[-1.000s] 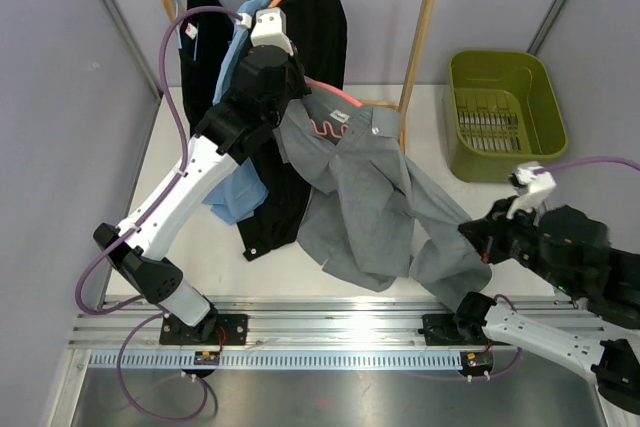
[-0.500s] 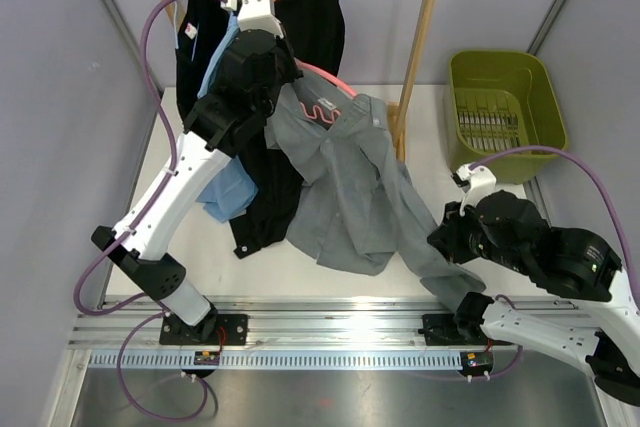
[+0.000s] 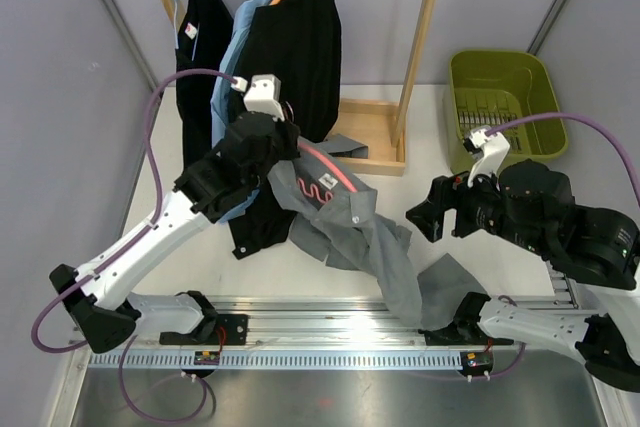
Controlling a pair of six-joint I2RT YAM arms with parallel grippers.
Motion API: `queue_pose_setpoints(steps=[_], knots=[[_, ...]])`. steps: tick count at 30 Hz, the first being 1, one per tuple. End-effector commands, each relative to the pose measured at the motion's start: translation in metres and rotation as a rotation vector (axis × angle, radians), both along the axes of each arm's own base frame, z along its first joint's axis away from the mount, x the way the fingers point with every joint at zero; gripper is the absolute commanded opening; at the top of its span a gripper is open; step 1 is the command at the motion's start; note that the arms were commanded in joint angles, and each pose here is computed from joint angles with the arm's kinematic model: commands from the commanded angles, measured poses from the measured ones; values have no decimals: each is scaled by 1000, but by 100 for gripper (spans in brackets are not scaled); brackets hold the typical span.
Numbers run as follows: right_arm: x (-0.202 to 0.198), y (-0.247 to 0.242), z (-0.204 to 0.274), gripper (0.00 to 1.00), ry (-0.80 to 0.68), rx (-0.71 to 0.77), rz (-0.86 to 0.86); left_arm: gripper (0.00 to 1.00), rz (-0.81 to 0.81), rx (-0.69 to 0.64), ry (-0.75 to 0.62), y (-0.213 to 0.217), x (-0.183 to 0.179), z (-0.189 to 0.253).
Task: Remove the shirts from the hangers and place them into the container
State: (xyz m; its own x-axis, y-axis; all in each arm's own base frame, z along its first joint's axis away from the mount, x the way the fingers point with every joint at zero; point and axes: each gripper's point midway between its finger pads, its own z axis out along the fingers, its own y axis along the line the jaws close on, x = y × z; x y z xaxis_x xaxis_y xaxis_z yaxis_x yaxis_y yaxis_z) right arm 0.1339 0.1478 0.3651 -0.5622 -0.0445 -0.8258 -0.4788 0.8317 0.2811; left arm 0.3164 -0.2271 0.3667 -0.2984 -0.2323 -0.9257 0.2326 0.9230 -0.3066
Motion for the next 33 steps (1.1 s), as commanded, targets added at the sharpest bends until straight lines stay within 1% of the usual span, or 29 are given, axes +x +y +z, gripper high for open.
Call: queue_pose_setpoints(steps=[1, 2, 4, 5, 6, 13, 17, 19, 20, 23, 24, 26, 27, 28, 29, 30, 31, 33], knots=[[10, 24, 26, 89, -65, 63, 60, 0, -34, -51, 27, -18, -6, -17], [9, 32, 25, 89, -48, 70, 87, 0, -37, -38, 48, -21, -7, -30], [8, 45, 28, 88, -45, 107, 121, 0, -42, -42, 66, -25, -11, -40], [7, 50, 22, 87, -28, 111, 138, 0, -45, -48, 68, -27, -11, -42], [2, 58, 20, 87, -12, 130, 181, 0, -49, -43, 74, -28, -12, -46], [-4, 87, 8, 84, 34, 175, 288, 0, -86, -60, 70, -42, -17, -39], [0, 101, -7, 82, 66, 153, 309, 0, -111, -53, 82, -52, -23, -40], [2, 105, -10, 79, 70, 144, 311, 0, -124, -54, 85, -56, -27, -41], [2, 107, -11, 76, 71, 140, 318, 0, -123, -54, 85, -55, -29, -42], [2, 108, -13, 58, 73, 134, 315, 0, -116, -54, 81, -52, -31, -42], [2, 107, -14, 50, 76, 130, 314, 0, -113, -51, 76, -50, -30, -41], [0, 104, -14, 45, 77, 131, 309, 0, -100, -49, 66, -47, -29, -38], [-1, 103, -15, 41, 80, 129, 308, 0, -97, -46, 55, -46, -29, -35], [-1, 101, -16, 30, 85, 128, 303, 0, -94, -41, 52, -45, -28, -34], [-2, 99, -15, 26, 80, 131, 301, 0, -93, -38, 49, -45, -28, -33], [-3, 97, -16, 24, 85, 128, 295, 0, -87, -35, 44, -44, -26, -31], [-4, 95, -15, 25, 81, 131, 293, 0, -80, -31, 43, -43, -25, -31], [-7, 92, -18, 33, 90, 127, 292, 0, -78, -35, 37, -44, -24, -27]])
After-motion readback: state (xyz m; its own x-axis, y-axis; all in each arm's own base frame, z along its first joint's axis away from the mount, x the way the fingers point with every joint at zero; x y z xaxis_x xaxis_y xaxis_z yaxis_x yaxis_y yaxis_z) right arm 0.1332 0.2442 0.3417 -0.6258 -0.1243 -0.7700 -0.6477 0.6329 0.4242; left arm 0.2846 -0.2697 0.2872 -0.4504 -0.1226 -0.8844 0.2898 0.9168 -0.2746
